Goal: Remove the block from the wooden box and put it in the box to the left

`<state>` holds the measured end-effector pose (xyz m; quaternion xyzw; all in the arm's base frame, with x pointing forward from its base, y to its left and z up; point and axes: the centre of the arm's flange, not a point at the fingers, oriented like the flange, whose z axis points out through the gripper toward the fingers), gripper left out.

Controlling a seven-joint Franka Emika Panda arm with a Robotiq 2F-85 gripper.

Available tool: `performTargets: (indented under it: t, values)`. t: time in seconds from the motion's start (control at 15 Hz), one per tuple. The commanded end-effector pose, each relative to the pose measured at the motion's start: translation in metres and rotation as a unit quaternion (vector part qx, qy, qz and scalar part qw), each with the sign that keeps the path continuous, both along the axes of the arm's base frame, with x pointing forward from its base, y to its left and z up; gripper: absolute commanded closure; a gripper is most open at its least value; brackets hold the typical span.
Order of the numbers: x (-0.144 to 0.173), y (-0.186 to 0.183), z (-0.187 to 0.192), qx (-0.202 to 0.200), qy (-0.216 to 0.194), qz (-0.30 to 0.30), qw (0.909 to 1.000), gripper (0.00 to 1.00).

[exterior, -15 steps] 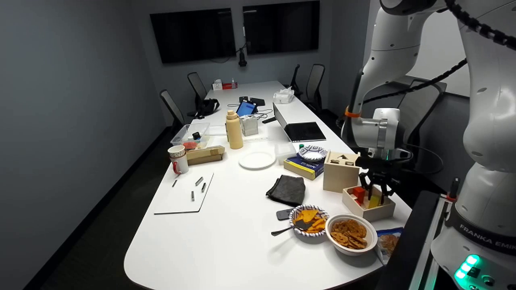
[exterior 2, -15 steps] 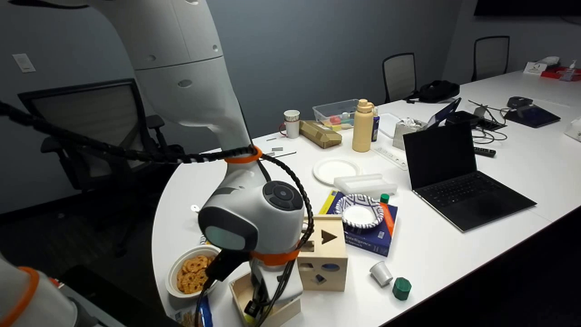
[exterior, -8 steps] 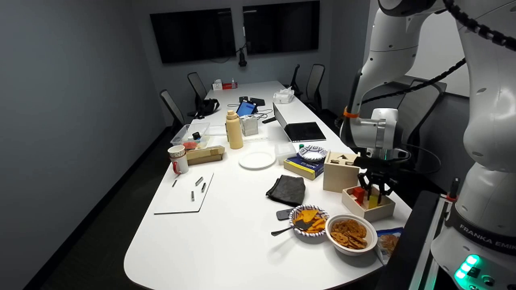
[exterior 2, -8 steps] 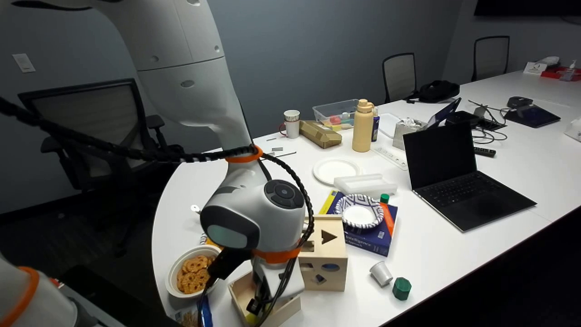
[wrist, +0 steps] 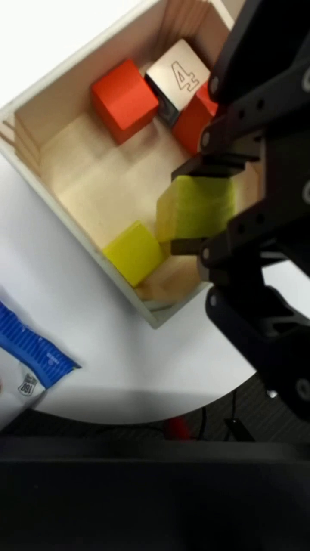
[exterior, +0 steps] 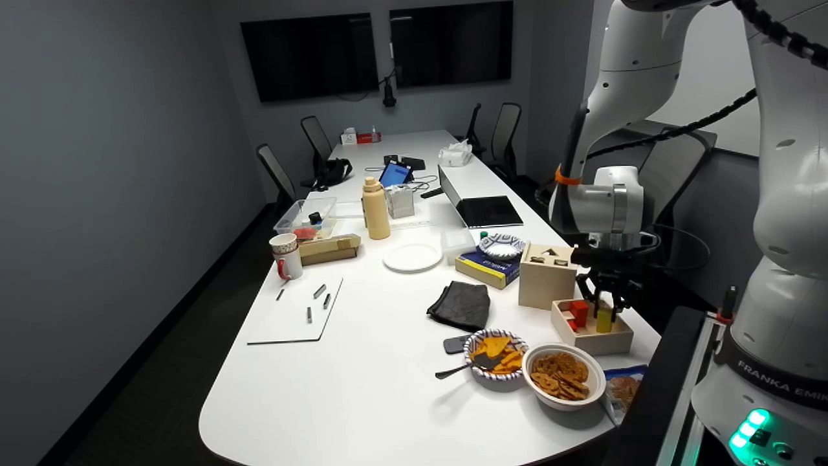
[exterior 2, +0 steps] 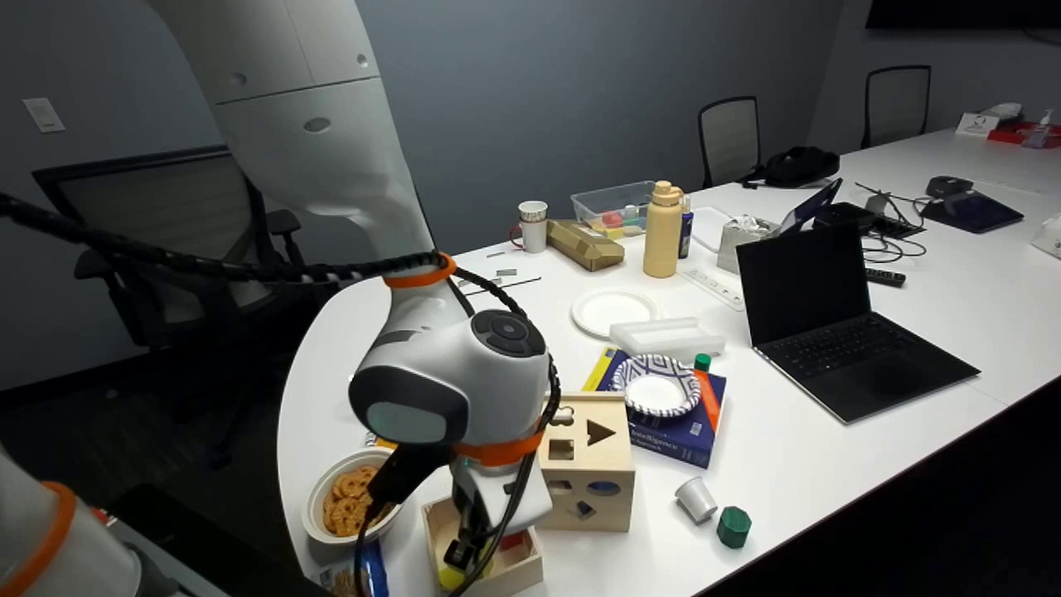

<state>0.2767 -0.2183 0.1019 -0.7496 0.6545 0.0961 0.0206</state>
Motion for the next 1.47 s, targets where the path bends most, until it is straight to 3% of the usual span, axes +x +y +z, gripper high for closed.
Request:
performTargets:
  t: [0.0,0.27,0.6,0.93,1.4]
  values:
    - [0.000,0.006,0.059,-0.002,-0.002,0.026,0.9997,0.91]
    - [0.018,0.003,0.104,-0.014,-0.018,0.094,0.9953,0.91]
    - [0.046,-0.007,0.162,-0.045,-0.048,0.188,0.9799,0.91]
    - [0.069,-0.010,0.208,-0.046,-0.078,0.232,0.9686,0.91]
    - [0.079,-0.011,0.189,-0.023,-0.082,0.219,0.9721,0.91]
